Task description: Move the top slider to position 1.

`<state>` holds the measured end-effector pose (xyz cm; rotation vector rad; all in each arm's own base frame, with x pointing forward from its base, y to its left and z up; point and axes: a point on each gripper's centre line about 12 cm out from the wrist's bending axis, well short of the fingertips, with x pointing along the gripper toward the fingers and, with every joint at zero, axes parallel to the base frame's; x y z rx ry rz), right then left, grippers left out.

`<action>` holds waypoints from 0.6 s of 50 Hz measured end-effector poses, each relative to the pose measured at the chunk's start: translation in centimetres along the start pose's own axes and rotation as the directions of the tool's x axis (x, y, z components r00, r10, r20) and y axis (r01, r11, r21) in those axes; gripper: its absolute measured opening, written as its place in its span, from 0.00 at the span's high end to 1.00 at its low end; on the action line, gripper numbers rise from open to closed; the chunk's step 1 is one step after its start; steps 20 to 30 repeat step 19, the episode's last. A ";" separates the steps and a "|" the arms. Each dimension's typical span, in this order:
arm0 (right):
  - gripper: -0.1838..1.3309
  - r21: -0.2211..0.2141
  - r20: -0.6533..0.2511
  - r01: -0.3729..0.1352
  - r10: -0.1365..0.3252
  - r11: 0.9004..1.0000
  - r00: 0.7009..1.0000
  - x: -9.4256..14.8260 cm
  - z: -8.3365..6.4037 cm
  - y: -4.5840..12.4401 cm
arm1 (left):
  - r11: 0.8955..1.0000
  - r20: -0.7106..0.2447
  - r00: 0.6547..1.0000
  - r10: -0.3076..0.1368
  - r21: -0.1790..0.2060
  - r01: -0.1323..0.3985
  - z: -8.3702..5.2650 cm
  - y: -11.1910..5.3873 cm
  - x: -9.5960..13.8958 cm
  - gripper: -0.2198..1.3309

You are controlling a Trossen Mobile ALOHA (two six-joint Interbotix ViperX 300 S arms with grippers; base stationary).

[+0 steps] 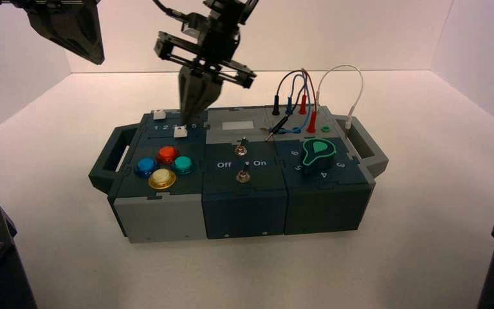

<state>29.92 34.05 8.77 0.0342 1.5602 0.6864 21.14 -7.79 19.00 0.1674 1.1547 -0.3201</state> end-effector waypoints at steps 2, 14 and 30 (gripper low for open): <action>0.97 -0.008 0.002 0.012 -0.012 1.000 1.000 -0.3 -0.1 -0.2 | 1.000 -0.002 1.000 0.002 -0.002 -0.002 0.0 0.0 0.0 0.96; 0.97 -0.066 0.010 0.079 -0.078 0.995 0.997 -1.1 -1.2 -1.1 | 1.000 0.006 1.000 0.006 -0.002 -0.006 0.1 0.2 0.0 0.96; 0.97 -0.071 0.021 0.082 -0.080 0.994 0.997 -1.7 -1.4 -1.0 | 1.000 0.011 1.000 0.006 -0.004 -0.006 0.1 0.2 0.0 0.96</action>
